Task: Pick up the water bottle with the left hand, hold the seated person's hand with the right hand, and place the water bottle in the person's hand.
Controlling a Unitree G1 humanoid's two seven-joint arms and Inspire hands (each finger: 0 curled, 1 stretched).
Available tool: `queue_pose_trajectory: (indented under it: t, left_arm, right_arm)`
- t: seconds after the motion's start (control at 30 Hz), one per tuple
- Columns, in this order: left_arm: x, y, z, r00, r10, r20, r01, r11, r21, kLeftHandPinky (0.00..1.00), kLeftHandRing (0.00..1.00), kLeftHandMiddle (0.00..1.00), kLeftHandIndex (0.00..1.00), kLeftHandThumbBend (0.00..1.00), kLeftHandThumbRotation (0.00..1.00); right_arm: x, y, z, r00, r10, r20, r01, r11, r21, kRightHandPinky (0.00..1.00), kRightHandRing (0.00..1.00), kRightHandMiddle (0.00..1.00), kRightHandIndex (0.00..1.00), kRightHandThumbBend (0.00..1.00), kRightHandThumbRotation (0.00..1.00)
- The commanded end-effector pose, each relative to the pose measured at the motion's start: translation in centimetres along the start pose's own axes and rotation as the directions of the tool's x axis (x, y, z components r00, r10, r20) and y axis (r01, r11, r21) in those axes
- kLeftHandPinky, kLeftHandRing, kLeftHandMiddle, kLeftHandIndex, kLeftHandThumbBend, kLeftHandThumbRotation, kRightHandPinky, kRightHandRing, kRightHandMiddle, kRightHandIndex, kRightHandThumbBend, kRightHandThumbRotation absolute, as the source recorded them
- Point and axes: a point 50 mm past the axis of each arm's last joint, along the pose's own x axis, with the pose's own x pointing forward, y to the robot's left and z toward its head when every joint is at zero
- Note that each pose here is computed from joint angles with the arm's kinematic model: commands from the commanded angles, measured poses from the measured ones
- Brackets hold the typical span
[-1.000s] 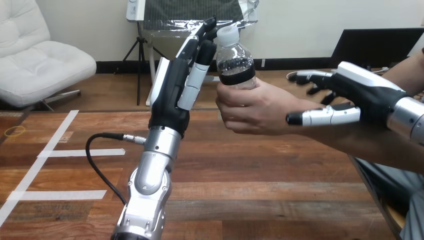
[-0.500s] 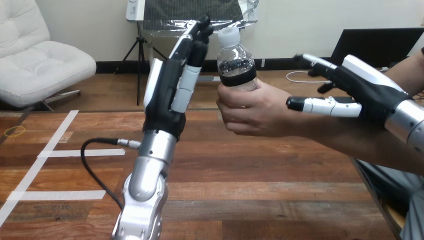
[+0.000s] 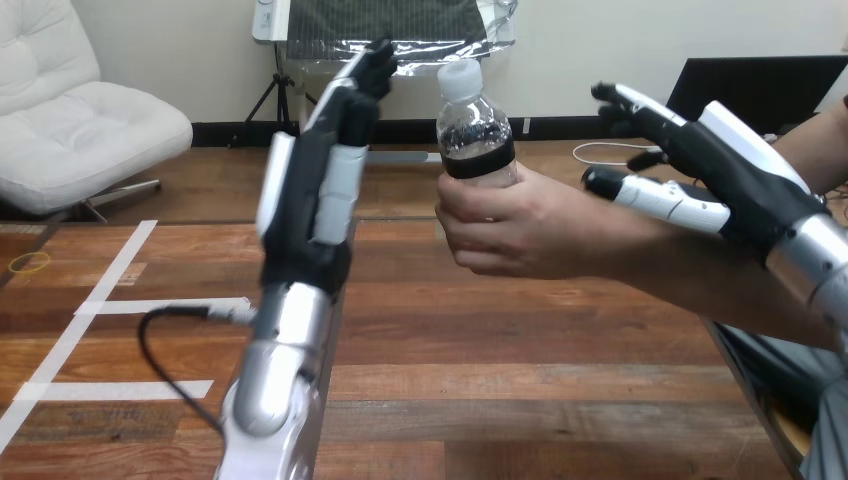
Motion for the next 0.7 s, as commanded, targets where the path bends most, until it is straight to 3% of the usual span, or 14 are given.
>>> queue_pose_trajectory:
  t: [0.0, 0.13, 0.47, 0.67]
  left_arm:
    - [0.1, 0.0, 3.0, 0.991, -0.014, 0.132, 0.012, 1.0, 0.015, 0.94, 0.9, 0.87, 0.86, 0.84, 1.0]
    - [-0.5, 0.2, 3.7, 0.988, -0.013, 0.155, 0.009, 1.0, 0.022, 0.95, 0.88, 0.86, 0.85, 0.85, 1.0]
    - [-1.9, 0.7, 5.7, 0.971, 0.011, 0.238, -0.018, 1.0, 0.025, 0.96, 0.85, 0.83, 0.82, 0.87, 1.0]
    - [-2.7, 1.0, 6.6, 0.961, 0.013, 0.275, -0.014, 1.0, 0.001, 0.88, 0.83, 0.81, 0.8, 0.86, 1.0]
  right_arm:
    - [-0.3, -0.5, 3.0, 0.972, -0.147, 0.186, 0.135, 0.988, 0.076, 0.78, 0.9, 0.92, 0.94, 1.0, 0.95]
    - [-0.9, 0.1, 3.6, 0.958, -0.181, 0.223, 0.157, 0.98, 0.122, 0.77, 0.9, 0.92, 0.94, 1.0, 0.98]
    - [-2.7, 2.0, 5.4, 0.908, -0.269, 0.323, 0.191, 0.949, 0.251, 0.78, 0.91, 0.91, 0.93, 1.0, 1.0]
    - [-3.9, 3.1, 6.6, 0.881, -0.31, 0.357, 0.197, 0.928, 0.317, 0.78, 0.9, 0.9, 0.92, 1.0, 1.0]
